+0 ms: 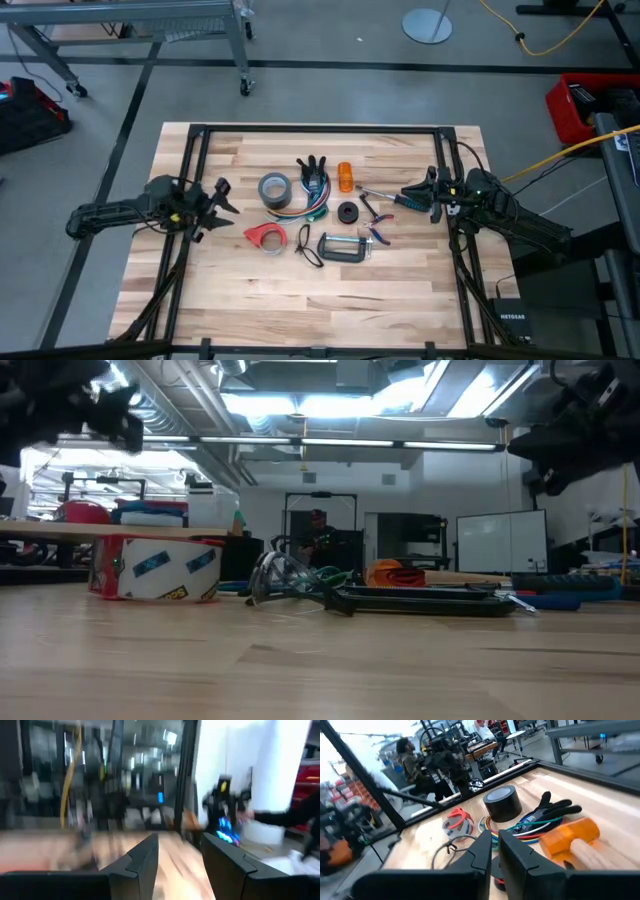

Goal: Coil cords
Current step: Uncoil the wire from the spool

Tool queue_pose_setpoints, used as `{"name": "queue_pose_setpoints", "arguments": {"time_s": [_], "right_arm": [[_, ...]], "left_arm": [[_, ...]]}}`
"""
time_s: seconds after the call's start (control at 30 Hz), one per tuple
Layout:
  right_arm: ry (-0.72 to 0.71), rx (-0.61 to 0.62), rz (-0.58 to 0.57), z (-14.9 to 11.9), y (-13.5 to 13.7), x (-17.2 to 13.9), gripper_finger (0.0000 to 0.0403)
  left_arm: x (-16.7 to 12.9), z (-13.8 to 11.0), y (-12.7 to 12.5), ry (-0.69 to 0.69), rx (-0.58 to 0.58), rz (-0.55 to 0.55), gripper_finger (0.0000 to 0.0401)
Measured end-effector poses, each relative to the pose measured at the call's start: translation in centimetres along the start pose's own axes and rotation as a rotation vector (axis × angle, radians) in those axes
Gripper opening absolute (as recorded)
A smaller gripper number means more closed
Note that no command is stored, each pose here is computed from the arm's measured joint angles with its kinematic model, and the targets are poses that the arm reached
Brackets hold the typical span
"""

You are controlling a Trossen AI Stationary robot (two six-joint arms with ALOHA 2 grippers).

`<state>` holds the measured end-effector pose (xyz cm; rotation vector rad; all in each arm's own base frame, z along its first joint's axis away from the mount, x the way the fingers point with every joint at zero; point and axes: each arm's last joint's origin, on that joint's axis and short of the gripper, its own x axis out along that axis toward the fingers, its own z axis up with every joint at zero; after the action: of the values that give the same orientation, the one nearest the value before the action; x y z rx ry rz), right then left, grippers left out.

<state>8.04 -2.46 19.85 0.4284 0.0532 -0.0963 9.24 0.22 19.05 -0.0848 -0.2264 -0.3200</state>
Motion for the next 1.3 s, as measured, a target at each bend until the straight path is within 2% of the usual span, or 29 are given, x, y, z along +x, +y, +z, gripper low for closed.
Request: {"name": "queue_pose_setpoints", "arguments": {"time_s": [0.1,0.27,0.33,0.4,0.47,0.57,0.7,0.87,1.0,1.13,1.3], "right_arm": [[-0.007,0.096,0.003,0.1,0.0,0.0,0.0037],[-0.006,0.179,0.003,0.1,0.0,0.0,0.0037],[-0.007,0.183,0.003,0.1,0.0,0.0,0.0037],[-0.006,0.182,0.002,0.1,0.0,0.0,0.0037],[-0.018,0.155,-0.018,0.1,0.0,0.0,0.0037],[-0.036,0.082,-0.060,0.1,-0.2,0.0,0.0037],[-0.055,0.007,-0.111,0.2,-0.3,0.0,0.0037],[-0.099,0.007,-0.211,0.3,-0.6,-0.1,0.0037],[-0.099,-0.002,-0.213,0.3,-0.6,-0.1,0.0037],[-0.103,0.040,-0.212,0.3,-0.6,-0.1,0.0037],[-0.097,0.068,-0.192,0.3,-0.5,-0.1,0.0037]], "left_arm": [[-0.2,1.9,-0.4,-0.186,0.103,-0.033,0.0141],[-0.8,3.9,-1.1,-0.388,0.138,-0.079,0.0141],[-0.9,4.2,-1.1,-0.428,0.143,-0.056,0.0141],[-0.9,4.1,-0.8,-0.431,0.090,0.027,0.0141],[-0.7,3.6,-0.2,-0.408,0.030,0.174,0.0141],[-0.6,2.5,0.8,-0.308,0.062,0.418,0.0141],[-0.5,1.4,1.5,-0.173,0.122,0.547,0.0141],[0.1,1.6,1.9,-0.104,0.103,0.584,0.0141],[1.3,1.9,2.5,0.055,0.072,0.604,0.0141],[3.3,2.6,3.5,0.176,0.039,0.617,0.0141],[6.5,3.2,5.2,0.273,-0.082,0.644,0.0141]]}}
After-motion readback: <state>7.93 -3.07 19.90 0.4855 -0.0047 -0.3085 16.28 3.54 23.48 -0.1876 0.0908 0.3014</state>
